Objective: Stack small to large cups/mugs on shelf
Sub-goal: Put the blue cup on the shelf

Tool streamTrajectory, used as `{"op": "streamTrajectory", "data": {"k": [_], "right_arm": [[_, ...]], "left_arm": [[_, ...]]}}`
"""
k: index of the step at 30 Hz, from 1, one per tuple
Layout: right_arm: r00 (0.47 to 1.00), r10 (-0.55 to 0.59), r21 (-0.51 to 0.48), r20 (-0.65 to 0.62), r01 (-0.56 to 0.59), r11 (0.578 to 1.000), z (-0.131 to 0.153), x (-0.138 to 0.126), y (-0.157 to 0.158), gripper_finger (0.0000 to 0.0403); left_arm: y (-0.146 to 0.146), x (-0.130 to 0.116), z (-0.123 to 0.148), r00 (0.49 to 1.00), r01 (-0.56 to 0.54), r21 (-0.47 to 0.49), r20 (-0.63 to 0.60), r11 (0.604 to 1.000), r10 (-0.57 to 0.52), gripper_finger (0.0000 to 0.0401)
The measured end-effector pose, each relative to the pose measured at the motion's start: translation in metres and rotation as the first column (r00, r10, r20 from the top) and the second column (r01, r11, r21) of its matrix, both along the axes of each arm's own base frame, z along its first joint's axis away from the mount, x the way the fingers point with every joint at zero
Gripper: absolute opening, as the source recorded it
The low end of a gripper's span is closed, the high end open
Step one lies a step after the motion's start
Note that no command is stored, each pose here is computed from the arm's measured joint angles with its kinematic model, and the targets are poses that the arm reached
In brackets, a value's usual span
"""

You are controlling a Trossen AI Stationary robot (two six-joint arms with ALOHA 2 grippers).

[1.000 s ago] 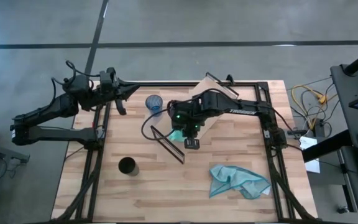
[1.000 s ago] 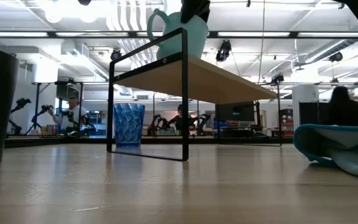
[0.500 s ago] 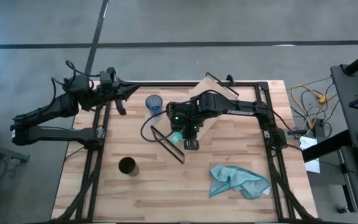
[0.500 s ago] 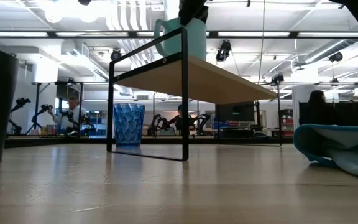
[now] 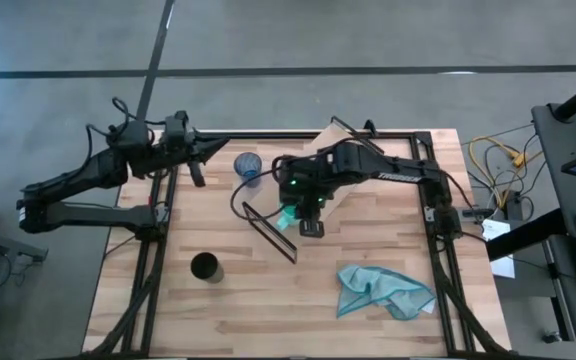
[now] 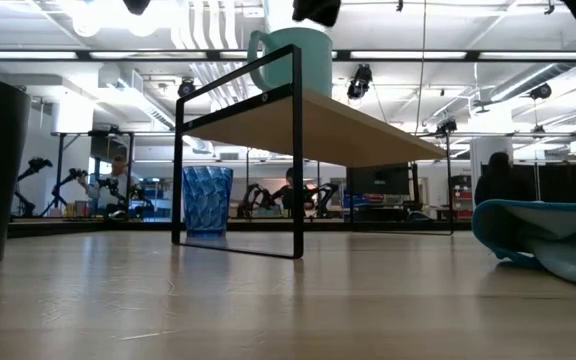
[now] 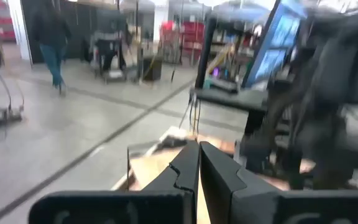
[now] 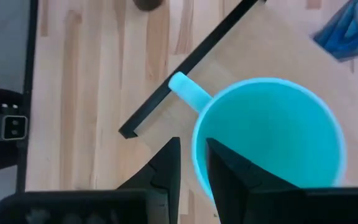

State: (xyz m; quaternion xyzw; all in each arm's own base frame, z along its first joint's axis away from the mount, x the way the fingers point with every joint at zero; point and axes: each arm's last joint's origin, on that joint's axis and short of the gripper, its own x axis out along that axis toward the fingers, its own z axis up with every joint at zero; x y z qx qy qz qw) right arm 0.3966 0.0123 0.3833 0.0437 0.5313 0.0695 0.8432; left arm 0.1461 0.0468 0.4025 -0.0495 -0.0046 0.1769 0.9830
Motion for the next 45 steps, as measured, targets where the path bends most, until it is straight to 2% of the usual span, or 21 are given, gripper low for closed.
{"op": "streamTrajectory", "data": {"k": [7,11,16,22,28,32,37,42,45], "right_arm": [[0.993,-0.022,-0.017,0.118,0.024,1.0,0.041,-0.034,-0.002,0.0068],[0.98,-0.069,-0.061,0.185,0.081,0.995,0.063,-0.056,-0.004,0.0068],[0.958,-0.122,-0.061,0.259,0.143,0.988,0.087,-0.083,-0.006,0.0068],[0.933,-0.168,-0.08,0.317,0.203,0.976,0.103,-0.104,-0.008,0.0068],[0.92,-0.192,-0.113,0.341,0.243,0.963,0.107,-0.111,-0.01,0.0068],[0.917,-0.216,-0.1,0.336,0.263,0.96,0.107,-0.11,-0.01,0.0068],[0.919,-0.239,-0.089,0.314,0.279,0.956,0.103,-0.107,-0.01,0.0068],[0.921,-0.239,-0.091,0.307,0.278,0.956,0.101,-0.105,-0.01,0.0068],[0.922,-0.239,-0.091,0.304,0.278,0.956,0.101,-0.104,-0.01,0.0068]], "left_arm": [[0.001,0.004,-0.018,0.992,-0.015,-0.191,-0.122,0.981,-0.008,0.0],[0.0,0.005,-0.023,0.986,0.003,-0.242,-0.159,0.97,-0.043,0.0],[0.001,0.004,-0.035,0.958,-0.058,-0.265,-0.286,0.963,-0.021,0.0],[0.007,0.016,-0.055,0.877,-0.131,-0.186,-0.479,0.974,0.027,0.0],[0.017,0.048,-0.08,0.77,-0.105,-0.135,-0.639,0.985,-0.005,0.0],[0.028,0.067,-0.094,0.722,-0.129,-0.152,-0.692,0.98,-0.013,0.0],[0.041,0.082,-0.105,0.686,-0.152,-0.183,-0.727,0.971,-0.029,0.0],[0.057,0.088,-0.117,0.673,-0.134,-0.286,-0.729,0.949,-0.125,0.0],[0.064,0.092,-0.123,0.66,-0.144,-0.305,-0.739,0.941,-0.138,0.0]]}}
